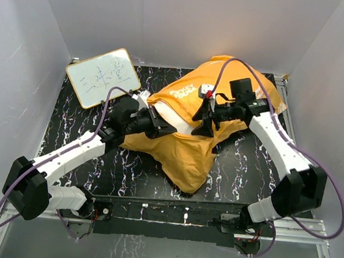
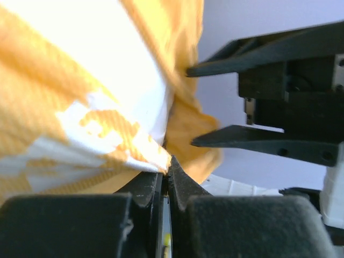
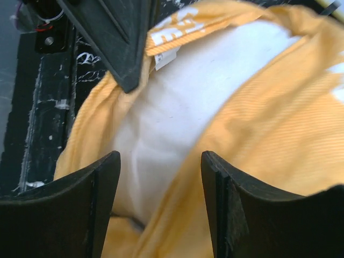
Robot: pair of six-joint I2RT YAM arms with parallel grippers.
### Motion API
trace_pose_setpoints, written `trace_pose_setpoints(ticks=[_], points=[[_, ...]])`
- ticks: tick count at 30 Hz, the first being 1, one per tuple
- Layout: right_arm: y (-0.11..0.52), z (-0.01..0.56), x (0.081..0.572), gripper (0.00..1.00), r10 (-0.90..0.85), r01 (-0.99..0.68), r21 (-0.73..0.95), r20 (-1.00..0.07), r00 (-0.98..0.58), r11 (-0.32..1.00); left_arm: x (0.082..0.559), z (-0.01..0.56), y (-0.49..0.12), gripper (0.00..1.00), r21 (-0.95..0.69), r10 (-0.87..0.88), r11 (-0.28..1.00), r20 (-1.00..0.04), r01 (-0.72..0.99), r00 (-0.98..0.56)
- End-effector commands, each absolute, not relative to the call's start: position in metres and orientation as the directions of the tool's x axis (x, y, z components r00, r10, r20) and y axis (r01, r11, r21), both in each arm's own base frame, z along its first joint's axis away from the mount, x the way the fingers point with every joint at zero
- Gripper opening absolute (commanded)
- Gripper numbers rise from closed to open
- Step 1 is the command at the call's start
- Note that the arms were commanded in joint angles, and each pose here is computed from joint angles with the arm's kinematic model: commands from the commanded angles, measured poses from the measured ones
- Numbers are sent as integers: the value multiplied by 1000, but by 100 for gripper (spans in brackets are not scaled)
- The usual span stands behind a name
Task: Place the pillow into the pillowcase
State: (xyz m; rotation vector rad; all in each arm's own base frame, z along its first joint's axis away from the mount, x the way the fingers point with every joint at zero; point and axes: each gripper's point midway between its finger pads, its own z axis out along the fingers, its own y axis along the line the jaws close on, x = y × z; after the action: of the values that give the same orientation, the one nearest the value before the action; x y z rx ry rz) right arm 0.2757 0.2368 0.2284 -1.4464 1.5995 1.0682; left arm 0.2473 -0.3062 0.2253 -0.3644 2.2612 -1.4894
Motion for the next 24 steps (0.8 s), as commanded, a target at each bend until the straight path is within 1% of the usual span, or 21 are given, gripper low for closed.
trace_pose_setpoints(ticks=[1, 4, 5, 6, 7, 9, 11, 14, 16, 17, 19, 20, 21, 23, 24], points=[[230, 292, 300, 64, -333, -979, -89, -943, 23, 185, 268, 257, -294, 0, -833, -396, 525, -422, 176, -816], [212, 300, 343, 64, -346, -887, -150, -938, -11, 436, 284, 259, -273, 0, -730, -385, 660, -531, 177, -754], [205, 305, 354, 64, -342, -847, -168, -940, -17, 505, 292, 260, -265, 0, -703, -402, 696, -553, 150, -730], [199, 310, 361, 64, -335, -823, -183, -942, -9, 538, 299, 261, -257, 0, -679, -424, 725, -571, 114, -703], [196, 313, 362, 64, -329, -817, -186, -944, -5, 545, 309, 261, -249, 0, -660, -456, 748, -587, 70, -669], [196, 320, 356, 65, -313, -832, -181, -950, 9, 525, 323, 265, -251, 0, -663, -486, 747, -592, 46, -642], [200, 325, 346, 65, -294, -851, -172, -956, 22, 496, 338, 264, -258, 0, -671, -510, 742, -580, 17, -635], [203, 327, 335, 64, -274, -870, -157, -961, 27, 468, 358, 238, -268, 0, -611, -484, 789, -554, -65, -677], [202, 327, 334, 64, -273, -866, -153, -962, 20, 477, 372, 231, -279, 0, -567, -436, 821, -556, -60, -707], [200, 327, 333, 64, -273, -863, -151, -962, 16, 481, 375, 234, -286, 0, -557, -403, 830, -564, -28, -720], [200, 328, 330, 65, -272, -865, -151, -962, 18, 478, 379, 246, -292, 16, -534, -344, 845, -600, 41, -722], [200, 329, 327, 65, -268, -871, -149, -963, 21, 468, 379, 256, -292, 27, -507, -295, 856, -639, 100, -711], [202, 328, 322, 65, -265, -881, -145, -964, 23, 451, 379, 265, -285, 41, -474, -271, 873, -670, 118, -691], [207, 324, 311, 65, -262, -910, -138, -965, 34, 390, 379, 283, -252, 64, -358, -218, 927, -756, 111, -617], [210, 321, 307, 65, -257, -922, -127, -966, 31, 366, 377, 293, -228, 80, -299, -212, 952, -798, 66, -565]])
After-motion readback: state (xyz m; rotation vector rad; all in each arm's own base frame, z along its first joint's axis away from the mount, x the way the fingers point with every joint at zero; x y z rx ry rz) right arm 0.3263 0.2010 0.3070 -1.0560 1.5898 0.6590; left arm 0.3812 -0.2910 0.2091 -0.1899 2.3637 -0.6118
